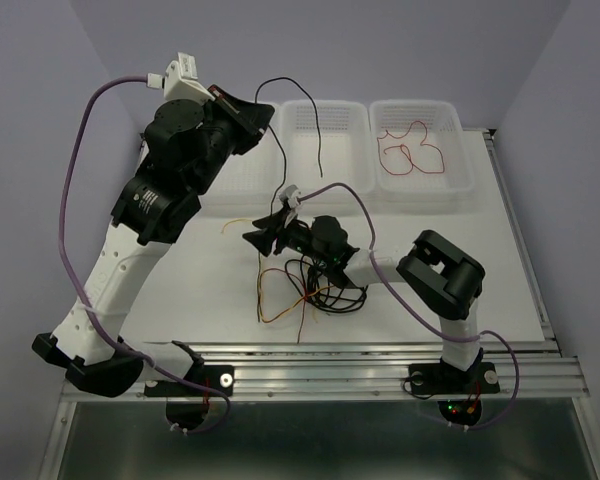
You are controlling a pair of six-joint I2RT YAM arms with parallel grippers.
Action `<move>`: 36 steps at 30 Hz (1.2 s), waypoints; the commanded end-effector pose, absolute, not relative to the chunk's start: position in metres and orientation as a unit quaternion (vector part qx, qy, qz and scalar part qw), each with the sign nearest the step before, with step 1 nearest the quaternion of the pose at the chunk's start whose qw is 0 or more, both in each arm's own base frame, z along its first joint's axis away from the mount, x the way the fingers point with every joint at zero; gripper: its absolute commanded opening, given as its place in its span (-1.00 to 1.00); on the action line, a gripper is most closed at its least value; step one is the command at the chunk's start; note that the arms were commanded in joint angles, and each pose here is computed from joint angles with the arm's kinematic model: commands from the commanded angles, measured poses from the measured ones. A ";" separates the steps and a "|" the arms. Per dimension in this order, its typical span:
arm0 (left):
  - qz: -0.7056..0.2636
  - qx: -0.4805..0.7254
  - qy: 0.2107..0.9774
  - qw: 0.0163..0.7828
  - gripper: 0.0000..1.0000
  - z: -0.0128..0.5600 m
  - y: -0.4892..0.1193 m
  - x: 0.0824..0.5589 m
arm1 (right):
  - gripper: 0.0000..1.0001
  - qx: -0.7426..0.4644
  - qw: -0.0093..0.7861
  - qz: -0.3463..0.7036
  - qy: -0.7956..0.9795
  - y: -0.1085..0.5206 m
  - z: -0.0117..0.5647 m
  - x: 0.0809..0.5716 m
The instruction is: Untangle the cables
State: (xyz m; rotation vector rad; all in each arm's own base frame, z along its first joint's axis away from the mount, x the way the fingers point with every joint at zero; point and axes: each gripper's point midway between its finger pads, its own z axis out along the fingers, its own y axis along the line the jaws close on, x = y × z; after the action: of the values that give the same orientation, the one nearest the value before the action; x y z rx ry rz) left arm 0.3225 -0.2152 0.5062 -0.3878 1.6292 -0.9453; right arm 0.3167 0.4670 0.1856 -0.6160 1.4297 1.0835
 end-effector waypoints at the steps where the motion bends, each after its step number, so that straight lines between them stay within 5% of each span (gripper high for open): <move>1: -0.425 -0.169 0.669 0.587 -1.00 0.530 -0.208 0.310 | 0.05 -0.239 0.637 0.491 0.545 0.468 0.249 0.315; 6: -0.423 -0.172 0.668 0.587 -1.00 0.529 -0.205 0.308 | -0.63 -0.225 0.638 0.488 0.552 0.466 0.254 0.320; 7: -0.422 -0.173 0.668 0.588 -1.00 0.529 -0.204 0.308 | -0.98 -0.217 0.642 0.487 0.550 0.462 0.262 0.319; 12: -0.391 -0.195 0.663 0.608 -1.00 0.530 -0.186 0.309 | -0.99 -0.223 0.654 0.425 0.585 0.445 0.276 0.328; 17: -0.332 -0.229 0.666 0.628 -1.00 0.521 -0.165 0.320 | -0.99 -0.214 0.719 0.341 0.567 0.416 0.361 0.344; 26: -0.282 -0.234 0.677 0.639 -1.00 0.507 -0.176 0.368 | -0.99 -0.148 0.773 0.240 0.568 0.330 0.436 0.447; 31: -0.274 -0.204 0.695 0.633 -1.00 0.498 -0.203 0.413 | -0.99 -0.168 0.782 0.237 0.552 0.307 0.449 0.500; 36: -0.311 -0.159 0.731 0.587 -1.00 0.458 -0.245 0.480 | -0.99 -0.198 0.759 0.232 0.574 0.315 0.400 0.545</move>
State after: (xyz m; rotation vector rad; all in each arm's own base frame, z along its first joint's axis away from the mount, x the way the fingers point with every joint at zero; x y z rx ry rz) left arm 0.4485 -0.2230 0.4690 -0.4655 1.6661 -0.6399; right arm 0.5372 0.2889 0.4276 -0.3195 1.2192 0.4639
